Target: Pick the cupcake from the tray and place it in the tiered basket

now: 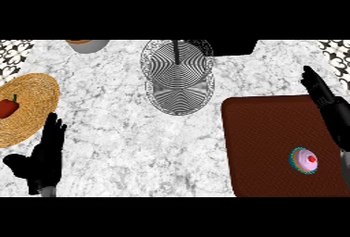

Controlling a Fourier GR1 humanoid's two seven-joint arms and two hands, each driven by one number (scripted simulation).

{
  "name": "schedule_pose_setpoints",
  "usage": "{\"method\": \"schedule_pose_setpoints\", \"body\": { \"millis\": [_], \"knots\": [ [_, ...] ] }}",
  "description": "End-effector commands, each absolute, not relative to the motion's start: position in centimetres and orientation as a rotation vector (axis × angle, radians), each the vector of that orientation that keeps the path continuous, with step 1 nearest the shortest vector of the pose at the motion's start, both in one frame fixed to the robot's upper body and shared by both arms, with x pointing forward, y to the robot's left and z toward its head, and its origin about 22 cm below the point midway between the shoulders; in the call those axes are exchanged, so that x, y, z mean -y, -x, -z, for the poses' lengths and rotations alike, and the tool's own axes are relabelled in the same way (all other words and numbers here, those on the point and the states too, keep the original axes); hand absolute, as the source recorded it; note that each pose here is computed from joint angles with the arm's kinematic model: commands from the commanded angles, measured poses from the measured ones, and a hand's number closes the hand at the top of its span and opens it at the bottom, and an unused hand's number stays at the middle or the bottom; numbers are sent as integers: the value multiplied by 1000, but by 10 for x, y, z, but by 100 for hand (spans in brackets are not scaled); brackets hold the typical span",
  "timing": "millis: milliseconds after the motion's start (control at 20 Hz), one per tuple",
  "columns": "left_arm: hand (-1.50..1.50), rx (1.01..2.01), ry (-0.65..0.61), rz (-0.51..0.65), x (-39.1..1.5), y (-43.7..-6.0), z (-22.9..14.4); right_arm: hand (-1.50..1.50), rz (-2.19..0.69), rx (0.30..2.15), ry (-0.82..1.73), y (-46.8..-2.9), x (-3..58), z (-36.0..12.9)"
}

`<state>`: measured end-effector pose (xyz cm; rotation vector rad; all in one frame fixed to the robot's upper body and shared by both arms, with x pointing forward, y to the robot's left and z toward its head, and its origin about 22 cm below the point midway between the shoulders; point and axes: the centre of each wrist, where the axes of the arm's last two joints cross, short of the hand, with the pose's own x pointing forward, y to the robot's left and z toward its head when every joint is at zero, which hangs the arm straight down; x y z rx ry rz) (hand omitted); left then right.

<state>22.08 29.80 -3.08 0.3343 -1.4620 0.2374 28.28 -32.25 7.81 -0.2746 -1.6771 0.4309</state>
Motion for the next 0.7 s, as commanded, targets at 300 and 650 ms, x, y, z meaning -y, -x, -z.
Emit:
{"method": "schedule_pose_setpoints", "body": {
  "millis": [300, 650],
  "knots": [
    [0, 1310, -377, -131, -294, -194, 58, 150, 86, 1471, 1075, -220, 461, -94],
    [0, 1285, -297, -35, -270, -209, 55, -150, 719, 1668, 1012, -148, 437, -55]
  ]
}}
